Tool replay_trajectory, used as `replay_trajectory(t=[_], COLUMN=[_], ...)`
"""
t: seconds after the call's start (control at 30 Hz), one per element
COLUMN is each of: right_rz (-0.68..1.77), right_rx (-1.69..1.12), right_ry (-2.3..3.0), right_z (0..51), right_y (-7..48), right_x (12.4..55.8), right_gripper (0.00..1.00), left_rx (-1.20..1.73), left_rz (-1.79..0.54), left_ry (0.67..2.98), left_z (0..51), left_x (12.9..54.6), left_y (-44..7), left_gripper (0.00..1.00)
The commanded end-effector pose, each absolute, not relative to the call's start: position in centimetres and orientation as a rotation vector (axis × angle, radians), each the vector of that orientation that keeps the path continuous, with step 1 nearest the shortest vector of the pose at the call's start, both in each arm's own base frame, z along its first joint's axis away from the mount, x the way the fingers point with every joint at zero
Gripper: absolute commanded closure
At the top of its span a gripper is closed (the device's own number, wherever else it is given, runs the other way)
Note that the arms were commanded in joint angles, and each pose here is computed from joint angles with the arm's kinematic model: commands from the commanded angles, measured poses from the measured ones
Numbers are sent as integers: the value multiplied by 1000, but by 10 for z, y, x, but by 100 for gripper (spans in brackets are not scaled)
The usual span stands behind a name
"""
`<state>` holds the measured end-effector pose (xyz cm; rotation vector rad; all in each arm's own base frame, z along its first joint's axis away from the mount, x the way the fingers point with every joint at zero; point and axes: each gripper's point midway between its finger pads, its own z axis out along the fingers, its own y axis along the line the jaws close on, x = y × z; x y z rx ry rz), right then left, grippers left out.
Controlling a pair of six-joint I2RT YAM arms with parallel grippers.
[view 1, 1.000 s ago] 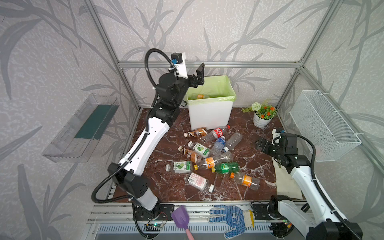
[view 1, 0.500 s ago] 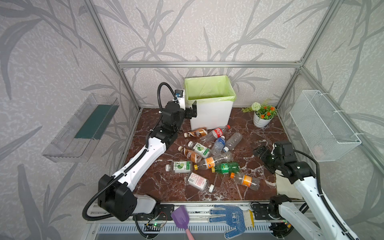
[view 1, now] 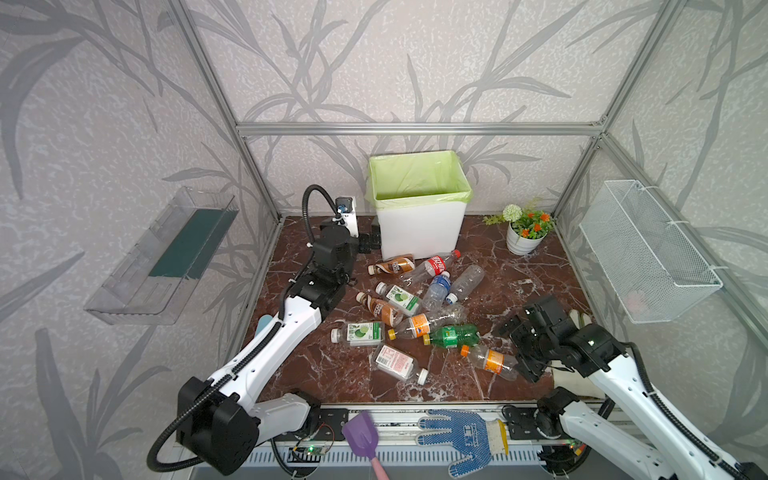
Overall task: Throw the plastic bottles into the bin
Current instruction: 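Withdraw the left gripper while the right gripper grasps the orange-labelled bottle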
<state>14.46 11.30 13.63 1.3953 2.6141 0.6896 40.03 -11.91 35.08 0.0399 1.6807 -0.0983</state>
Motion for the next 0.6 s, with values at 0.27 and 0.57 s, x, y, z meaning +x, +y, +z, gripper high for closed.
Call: replay_trajectory(t=[0.27,0.57], right_rz=[557,470], right_rx=[1593,1590], right_ry=[2556,2454], right_z=[83,65], right_y=[122,107], right_x=[141,160], right_gripper=[1,3], left_rx=[25,43], left_rz=[-84,-78], left_ry=[1700,1727], left_z=[344,335], left_x=[395,397], left_y=[-112,-114], left_gripper=[1,1])
